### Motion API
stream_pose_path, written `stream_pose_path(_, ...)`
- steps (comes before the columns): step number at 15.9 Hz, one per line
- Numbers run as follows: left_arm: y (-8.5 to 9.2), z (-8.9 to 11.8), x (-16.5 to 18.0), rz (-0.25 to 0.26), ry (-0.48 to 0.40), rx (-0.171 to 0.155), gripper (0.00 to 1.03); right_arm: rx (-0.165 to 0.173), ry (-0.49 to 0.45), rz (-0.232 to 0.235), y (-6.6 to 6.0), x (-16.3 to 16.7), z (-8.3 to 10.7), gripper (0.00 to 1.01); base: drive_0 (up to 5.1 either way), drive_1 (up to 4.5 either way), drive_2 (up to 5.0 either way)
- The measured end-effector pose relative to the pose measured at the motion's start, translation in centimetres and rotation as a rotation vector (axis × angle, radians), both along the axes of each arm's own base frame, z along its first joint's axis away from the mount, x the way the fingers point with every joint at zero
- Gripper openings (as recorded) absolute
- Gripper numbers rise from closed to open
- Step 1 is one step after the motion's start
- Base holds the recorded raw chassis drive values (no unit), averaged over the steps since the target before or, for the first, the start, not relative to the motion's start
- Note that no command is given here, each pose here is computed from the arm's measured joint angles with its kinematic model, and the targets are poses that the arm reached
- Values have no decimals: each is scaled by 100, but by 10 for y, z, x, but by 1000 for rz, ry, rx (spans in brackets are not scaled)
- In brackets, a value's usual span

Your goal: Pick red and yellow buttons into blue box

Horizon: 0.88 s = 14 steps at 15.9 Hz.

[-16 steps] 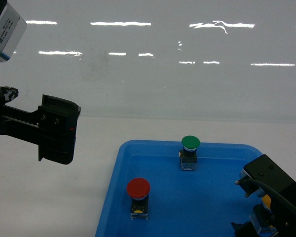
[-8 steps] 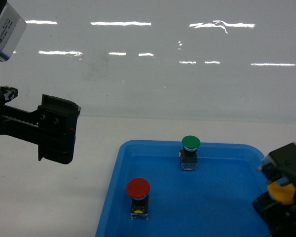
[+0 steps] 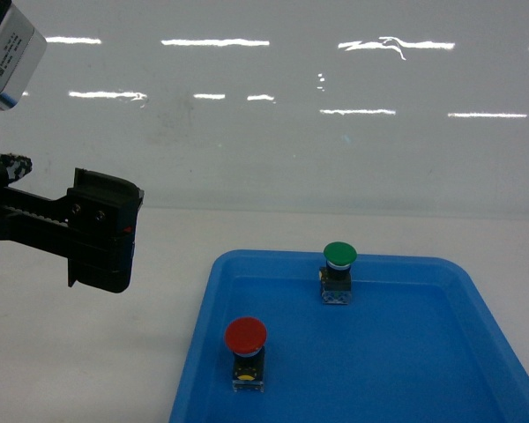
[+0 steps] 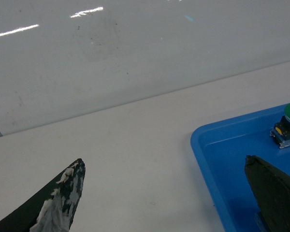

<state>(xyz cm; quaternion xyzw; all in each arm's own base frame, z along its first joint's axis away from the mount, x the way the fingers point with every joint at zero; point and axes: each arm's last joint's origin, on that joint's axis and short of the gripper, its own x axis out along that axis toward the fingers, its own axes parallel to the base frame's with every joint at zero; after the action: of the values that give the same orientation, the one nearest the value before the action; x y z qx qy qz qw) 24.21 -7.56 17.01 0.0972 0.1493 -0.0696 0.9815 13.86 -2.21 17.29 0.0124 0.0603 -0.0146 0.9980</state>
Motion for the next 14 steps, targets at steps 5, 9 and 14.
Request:
stream_pose_path(5, 0, 0, 0, 0, 0, 0, 98, -22, 10, 65, 10, -39, -3, 27, 0, 0, 0)
stream_pose_path(9, 0, 0, 0, 0, 0, 0, 98, -41, 13, 87, 11, -41, -6, 27, 0, 0, 0)
stream_pose_path(14, 0, 0, 0, 0, 0, 0, 98, -79, 15, 92, 11, -41, -7, 27, 0, 0, 0)
